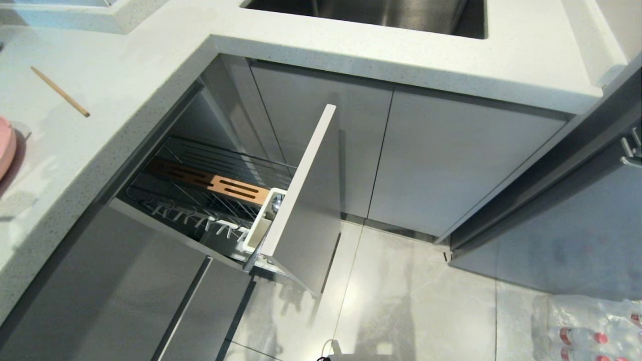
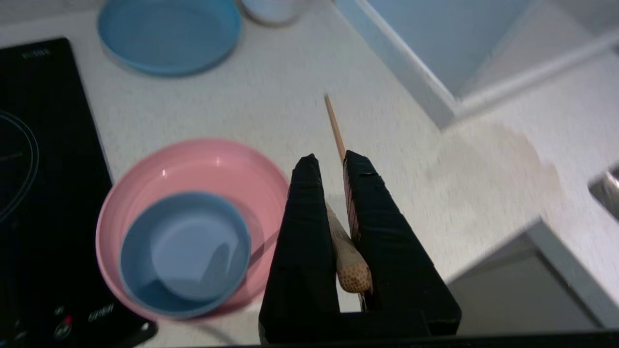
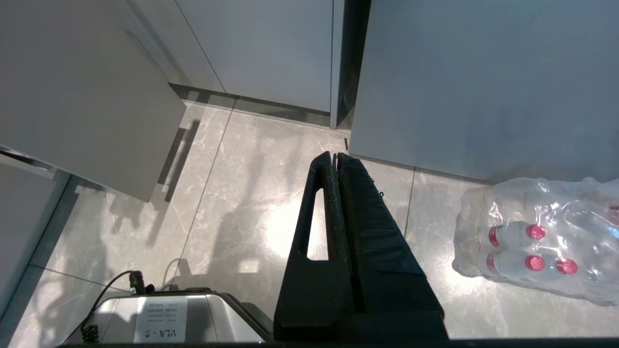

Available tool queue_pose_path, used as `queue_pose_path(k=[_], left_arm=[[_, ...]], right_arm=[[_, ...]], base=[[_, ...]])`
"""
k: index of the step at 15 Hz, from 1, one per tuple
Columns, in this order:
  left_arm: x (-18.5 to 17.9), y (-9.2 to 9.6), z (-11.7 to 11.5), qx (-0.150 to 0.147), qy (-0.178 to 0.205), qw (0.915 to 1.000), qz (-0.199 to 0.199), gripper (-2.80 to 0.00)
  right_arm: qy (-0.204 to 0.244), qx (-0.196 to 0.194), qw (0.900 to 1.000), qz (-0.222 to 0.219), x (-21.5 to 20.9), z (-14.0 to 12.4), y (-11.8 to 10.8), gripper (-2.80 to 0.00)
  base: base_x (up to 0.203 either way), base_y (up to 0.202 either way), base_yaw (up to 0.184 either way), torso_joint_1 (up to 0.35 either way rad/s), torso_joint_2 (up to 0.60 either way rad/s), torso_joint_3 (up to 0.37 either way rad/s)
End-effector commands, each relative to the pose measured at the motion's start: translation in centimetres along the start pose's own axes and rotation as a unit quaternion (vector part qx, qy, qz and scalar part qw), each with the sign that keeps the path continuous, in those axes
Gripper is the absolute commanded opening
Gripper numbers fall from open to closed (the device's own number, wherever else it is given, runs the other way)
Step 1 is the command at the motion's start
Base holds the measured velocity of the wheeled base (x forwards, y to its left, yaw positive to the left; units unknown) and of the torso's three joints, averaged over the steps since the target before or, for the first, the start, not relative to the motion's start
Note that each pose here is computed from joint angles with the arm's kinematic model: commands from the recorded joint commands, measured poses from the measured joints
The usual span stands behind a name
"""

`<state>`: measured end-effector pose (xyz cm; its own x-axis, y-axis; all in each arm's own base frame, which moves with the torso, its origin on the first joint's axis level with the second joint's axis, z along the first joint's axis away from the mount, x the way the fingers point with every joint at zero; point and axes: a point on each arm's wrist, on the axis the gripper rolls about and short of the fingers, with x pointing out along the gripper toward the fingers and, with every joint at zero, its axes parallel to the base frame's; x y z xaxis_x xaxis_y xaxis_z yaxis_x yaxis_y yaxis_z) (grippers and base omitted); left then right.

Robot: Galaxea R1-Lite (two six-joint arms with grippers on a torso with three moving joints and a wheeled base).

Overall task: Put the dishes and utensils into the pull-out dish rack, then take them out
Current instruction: Take the chopsticks out of the cupboard

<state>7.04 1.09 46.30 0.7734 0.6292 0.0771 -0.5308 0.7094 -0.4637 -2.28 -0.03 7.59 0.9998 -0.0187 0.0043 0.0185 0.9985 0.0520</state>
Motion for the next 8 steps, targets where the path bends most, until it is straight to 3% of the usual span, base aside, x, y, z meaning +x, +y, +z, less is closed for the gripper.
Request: queue_pose_path(k=[1, 6, 8], left_arm=[[2.4, -1.2, -0.8, 0.000, -0.018, 0.9995, 0.028, -2.80], [6.6, -3.8, -2.4, -0.045, -0.101, 0.9938, 0.002, -2.80], [8.4, -4.6, -4.2, -0.012, -0.141, 0.9900, -0.005, -2.80]], right_arm=[[0.001, 0.000, 1.000, 0.000, 0.0, 0.0, 0.0, -2.80], [0.001, 0.000, 1.000, -0.001, 0.0, 0.0, 0.0, -2.80], [0.001, 0.000, 1.000, 0.000, 0.0, 0.0, 0.0, -2.80]], base=[[0.000, 0.000, 0.000, 0.000, 0.00, 0.000], [0.000, 0.000, 0.000, 0.000, 0.00, 0.000], [0.000, 0.000, 0.000, 0.000, 0.00, 0.000]])
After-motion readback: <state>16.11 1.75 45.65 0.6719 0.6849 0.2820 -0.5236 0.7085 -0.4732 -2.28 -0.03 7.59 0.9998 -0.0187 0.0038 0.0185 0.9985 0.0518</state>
